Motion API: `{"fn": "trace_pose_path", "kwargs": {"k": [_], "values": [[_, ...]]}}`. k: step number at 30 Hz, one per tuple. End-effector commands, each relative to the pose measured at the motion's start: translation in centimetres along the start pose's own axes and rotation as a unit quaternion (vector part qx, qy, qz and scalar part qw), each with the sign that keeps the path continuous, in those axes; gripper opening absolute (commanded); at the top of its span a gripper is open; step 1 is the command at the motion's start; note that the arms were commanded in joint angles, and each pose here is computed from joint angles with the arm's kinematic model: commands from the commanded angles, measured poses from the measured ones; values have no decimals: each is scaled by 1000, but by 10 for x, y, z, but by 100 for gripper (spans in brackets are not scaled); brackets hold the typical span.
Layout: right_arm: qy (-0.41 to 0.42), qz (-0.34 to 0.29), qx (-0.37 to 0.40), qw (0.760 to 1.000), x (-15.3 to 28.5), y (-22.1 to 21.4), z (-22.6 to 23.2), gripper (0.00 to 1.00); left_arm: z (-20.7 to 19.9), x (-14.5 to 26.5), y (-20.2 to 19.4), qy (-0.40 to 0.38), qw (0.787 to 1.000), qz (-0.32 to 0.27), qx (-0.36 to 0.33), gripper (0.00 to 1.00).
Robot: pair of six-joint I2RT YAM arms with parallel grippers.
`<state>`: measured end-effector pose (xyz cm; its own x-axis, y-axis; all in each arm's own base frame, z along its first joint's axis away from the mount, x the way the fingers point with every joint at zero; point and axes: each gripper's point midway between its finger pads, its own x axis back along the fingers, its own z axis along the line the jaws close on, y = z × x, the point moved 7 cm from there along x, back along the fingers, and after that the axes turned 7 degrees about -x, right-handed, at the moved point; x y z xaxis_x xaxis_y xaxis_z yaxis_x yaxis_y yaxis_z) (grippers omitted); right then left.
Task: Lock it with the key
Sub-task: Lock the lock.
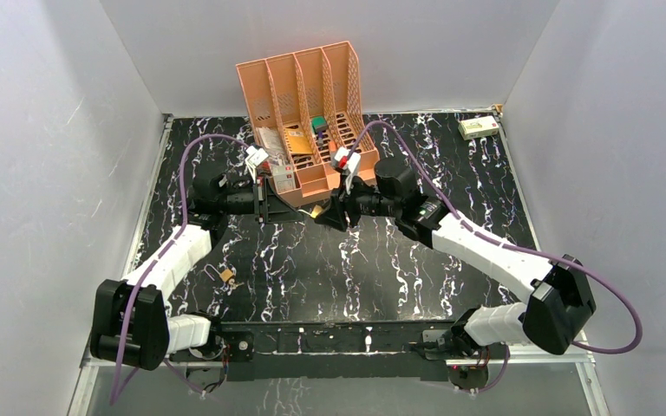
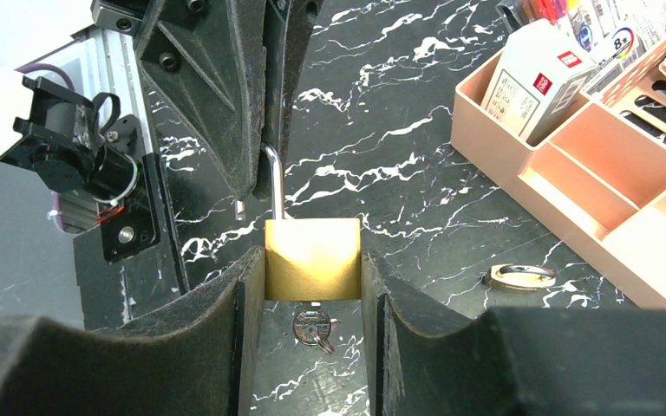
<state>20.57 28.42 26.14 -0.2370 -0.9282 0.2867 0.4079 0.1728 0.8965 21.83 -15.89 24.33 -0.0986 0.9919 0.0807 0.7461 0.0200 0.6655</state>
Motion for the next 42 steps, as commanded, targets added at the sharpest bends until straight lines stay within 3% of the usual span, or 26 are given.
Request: {"fn": "trace_pose_path", "kwargs": {"k": [1,5,10,13,16,22,27,33,42], "values": [[14,-60,46,997,17,39,13,49,-23,2,14,-39,997,-5,-68,0],[10,-71,54,996,25,45,17,60,-31,2,21,-57,994,-13,-90,0],[7,-93,72,993,38,55,23,81,-33,1,27,-67,993,-21,-98,0],[10,-112,88,990,47,60,28,86,-35,0,30,-76,991,-27,-104,0],[19,-132,94,987,53,60,31,87,-40,0,35,-81,987,-43,-130,0],[34,-186,123,974,67,66,34,85,-46,1,46,-35,970,-134,-198,0],[82,-185,149,968,65,69,36,86,-54,-2,53,-18,952,-175,-250,0],[121,-193,169,959,60,72,37,86,-64,-2,53,-20,927,-216,-306,0],[145,-209,192,948,52,76,37,81,-74,1,52,-40,910,-237,-337,0]]}}
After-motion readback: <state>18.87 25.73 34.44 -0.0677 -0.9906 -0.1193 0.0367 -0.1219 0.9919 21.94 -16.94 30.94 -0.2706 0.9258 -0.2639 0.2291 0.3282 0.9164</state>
